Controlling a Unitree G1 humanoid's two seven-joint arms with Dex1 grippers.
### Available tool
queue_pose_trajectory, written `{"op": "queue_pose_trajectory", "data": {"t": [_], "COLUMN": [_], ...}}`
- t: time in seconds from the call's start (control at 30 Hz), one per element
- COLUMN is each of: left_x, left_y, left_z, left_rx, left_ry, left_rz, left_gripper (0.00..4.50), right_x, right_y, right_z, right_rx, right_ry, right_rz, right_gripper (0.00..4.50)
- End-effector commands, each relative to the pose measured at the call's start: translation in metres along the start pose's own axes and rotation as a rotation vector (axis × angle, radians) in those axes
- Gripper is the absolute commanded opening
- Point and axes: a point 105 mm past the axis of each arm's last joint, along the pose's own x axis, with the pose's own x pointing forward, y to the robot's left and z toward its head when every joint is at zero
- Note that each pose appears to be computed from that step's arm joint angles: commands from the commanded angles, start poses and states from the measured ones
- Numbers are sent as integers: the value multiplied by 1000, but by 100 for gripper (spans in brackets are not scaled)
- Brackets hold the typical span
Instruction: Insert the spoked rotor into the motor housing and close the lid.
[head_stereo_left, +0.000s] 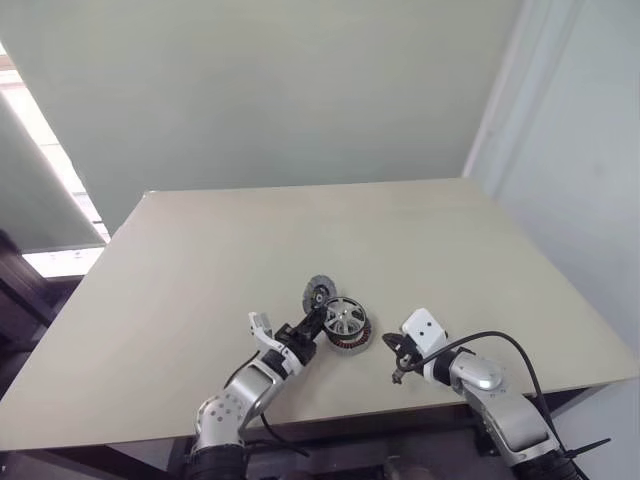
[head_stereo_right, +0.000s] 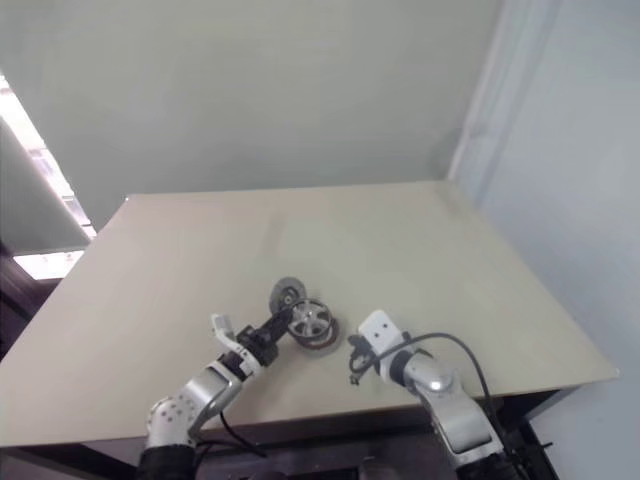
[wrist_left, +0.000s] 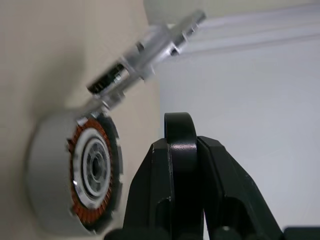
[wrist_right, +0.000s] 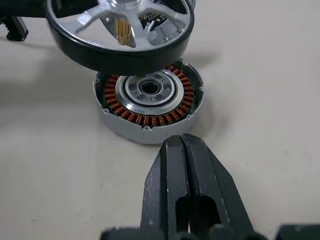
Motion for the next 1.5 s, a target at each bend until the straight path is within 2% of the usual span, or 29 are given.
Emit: {"op": "queue_pose_trajectory", "data": {"t": [0.03, 1.07, 1.3, 1.47, 1.5], "left_x": [8, 29, 29, 28, 28], "left_y": [-6, 20, 13, -1, -4], "left_z": [4, -11, -10, -5, -6], "left_rx": [29, 123, 159, 253, 290], "left_ry": [-12, 31, 48, 64, 78], "left_rz": [-25, 104, 100, 124, 140], "left_gripper": [36, 36, 274, 448, 448], "right_x": [0, -2, -2, -1, -1], "right_y": [-1, 1, 1, 0, 0], "right_z": [17, 18, 18, 18, 18], "right_rx": [-32, -30, -31, -31, -30], "right_ry": [-55, -57, -57, -58, -58], "right_rz": [-7, -18, -20, -24, -24], "right_gripper": [0, 0, 0, 0, 0]}}
